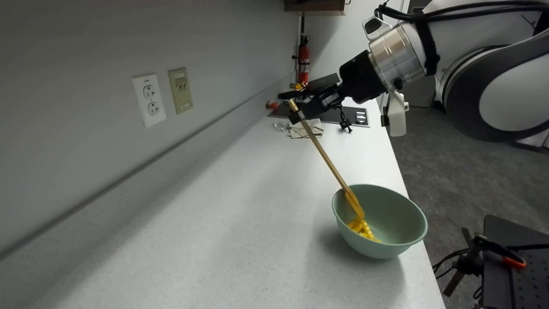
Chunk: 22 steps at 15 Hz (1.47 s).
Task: Use the wooden spatula to stir the contents in the green bowl
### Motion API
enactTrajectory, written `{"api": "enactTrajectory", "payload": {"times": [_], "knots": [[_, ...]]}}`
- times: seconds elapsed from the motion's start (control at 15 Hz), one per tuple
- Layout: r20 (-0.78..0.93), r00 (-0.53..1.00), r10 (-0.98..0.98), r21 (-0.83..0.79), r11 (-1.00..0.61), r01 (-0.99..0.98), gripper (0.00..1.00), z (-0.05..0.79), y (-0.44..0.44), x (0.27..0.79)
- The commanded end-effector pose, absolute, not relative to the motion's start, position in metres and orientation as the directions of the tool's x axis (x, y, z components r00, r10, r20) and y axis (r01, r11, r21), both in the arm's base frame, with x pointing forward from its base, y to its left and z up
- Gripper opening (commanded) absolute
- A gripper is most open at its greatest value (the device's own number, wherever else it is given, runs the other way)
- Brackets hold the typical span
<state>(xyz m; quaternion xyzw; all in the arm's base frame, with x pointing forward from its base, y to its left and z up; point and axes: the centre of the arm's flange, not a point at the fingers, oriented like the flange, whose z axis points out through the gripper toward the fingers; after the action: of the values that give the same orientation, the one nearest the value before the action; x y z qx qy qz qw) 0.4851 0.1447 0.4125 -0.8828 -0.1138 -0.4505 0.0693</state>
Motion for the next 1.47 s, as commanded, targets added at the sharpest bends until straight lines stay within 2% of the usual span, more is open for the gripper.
{"api": "enactTrajectory", "payload": {"times": [0.0,0.8,1.4], "knots": [[0.809,0.569,0.15,-0.029,-0.956,0.293,0.04,0.415,0.153,0.485],[0.781,0.603,0.162,-0.06,-0.942,0.331,0.04,0.398,0.171,0.47],[0.801,0.583,0.135,-0.036,-0.962,0.272,0.04,0.39,0.152,0.486]]}}
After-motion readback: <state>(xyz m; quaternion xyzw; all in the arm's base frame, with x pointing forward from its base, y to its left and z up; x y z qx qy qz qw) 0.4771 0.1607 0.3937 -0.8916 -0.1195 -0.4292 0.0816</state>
